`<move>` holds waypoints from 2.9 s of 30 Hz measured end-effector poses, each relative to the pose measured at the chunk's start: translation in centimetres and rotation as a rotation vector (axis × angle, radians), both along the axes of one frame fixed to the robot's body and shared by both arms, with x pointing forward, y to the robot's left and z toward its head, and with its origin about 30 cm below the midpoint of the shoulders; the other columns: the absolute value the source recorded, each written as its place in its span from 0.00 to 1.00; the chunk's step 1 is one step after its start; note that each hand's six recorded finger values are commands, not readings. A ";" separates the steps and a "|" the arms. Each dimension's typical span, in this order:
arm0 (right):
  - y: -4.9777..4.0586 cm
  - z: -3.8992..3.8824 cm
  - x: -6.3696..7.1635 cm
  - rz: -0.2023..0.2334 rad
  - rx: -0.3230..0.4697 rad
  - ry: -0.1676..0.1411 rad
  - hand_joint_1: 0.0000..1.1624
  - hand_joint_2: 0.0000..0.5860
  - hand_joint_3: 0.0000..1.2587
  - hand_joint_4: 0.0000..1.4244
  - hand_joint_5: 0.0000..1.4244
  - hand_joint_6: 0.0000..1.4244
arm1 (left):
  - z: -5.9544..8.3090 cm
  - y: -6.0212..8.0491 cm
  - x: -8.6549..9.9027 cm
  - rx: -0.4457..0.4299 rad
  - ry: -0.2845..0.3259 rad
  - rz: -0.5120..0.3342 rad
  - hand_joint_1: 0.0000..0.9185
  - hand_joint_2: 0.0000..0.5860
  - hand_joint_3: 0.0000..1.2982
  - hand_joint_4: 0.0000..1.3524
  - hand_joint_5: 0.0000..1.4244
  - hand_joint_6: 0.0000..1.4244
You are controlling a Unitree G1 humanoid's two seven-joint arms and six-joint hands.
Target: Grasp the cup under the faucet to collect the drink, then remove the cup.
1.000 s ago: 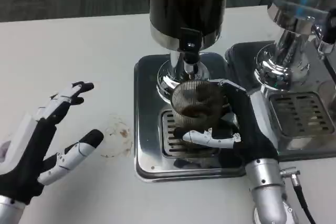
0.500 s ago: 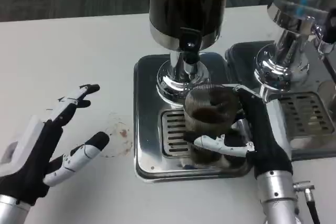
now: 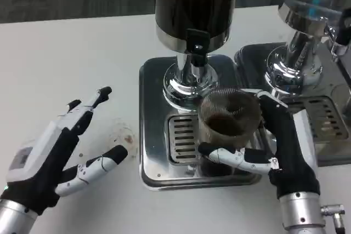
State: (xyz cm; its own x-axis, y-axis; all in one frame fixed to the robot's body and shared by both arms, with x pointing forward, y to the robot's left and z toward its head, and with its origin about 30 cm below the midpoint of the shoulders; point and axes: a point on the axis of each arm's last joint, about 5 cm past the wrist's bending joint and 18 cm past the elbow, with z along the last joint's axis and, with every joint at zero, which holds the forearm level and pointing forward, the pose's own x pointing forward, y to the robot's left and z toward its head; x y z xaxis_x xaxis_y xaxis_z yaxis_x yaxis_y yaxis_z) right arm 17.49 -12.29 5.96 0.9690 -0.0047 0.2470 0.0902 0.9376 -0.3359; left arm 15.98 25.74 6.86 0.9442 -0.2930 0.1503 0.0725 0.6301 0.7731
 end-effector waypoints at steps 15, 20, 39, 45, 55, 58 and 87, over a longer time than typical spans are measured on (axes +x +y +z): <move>-0.23 1.30 -1.5 0.068 -0.006 -0.005 0.88 0.10 0.60 0.57 0.59 0.58 | 0.7 1.2 -0.9 0.197 0.008 -0.074 0.00 0.25 0.00 0.00 0.00 0.00; -0.45 1.94 -2.1 0.097 -0.001 -0.013 0.87 0.10 0.60 0.58 0.60 0.59 | 1.1 1.9 -1.7 0.251 -0.017 -0.081 0.00 0.26 0.00 0.00 0.00 0.00; -1.74 3.32 -4.7 0.260 -0.046 0.012 0.87 0.10 0.61 0.59 0.61 0.62 | 0.7 1.2 -7.8 0.283 0.001 0.035 0.00 0.27 0.00 0.00 0.00 0.00; -1.81 3.88 -5.3 0.315 -0.074 0.005 0.87 0.10 0.61 0.59 0.61 0.62 | 0.5 0.5 -8.8 0.273 0.011 0.049 0.00 0.27 0.00 0.00 0.00 0.00; -1.53 4.28 -5.6 0.338 -0.070 0.001 0.87 0.10 0.61 0.59 0.61 0.62 | 0.5 0.3 -8.9 0.276 0.011 0.055 0.00 0.27 0.00 0.00 0.00 0.00; -1.38 4.26 -5.6 0.339 -0.067 0.004 0.87 0.10 0.61 0.59 0.61 0.62 | 0.5 0.2 -8.9 0.275 0.011 0.052 0.00 0.27 0.00 0.00 0.00 0.00; -1.18 4.54 -5.5 0.331 -0.060 0.012 0.87 0.10 0.62 0.60 0.62 0.64 | 0.4 -0.3 -8.8 0.259 0.010 0.053 0.00 0.28 0.00 0.00 0.00 0.00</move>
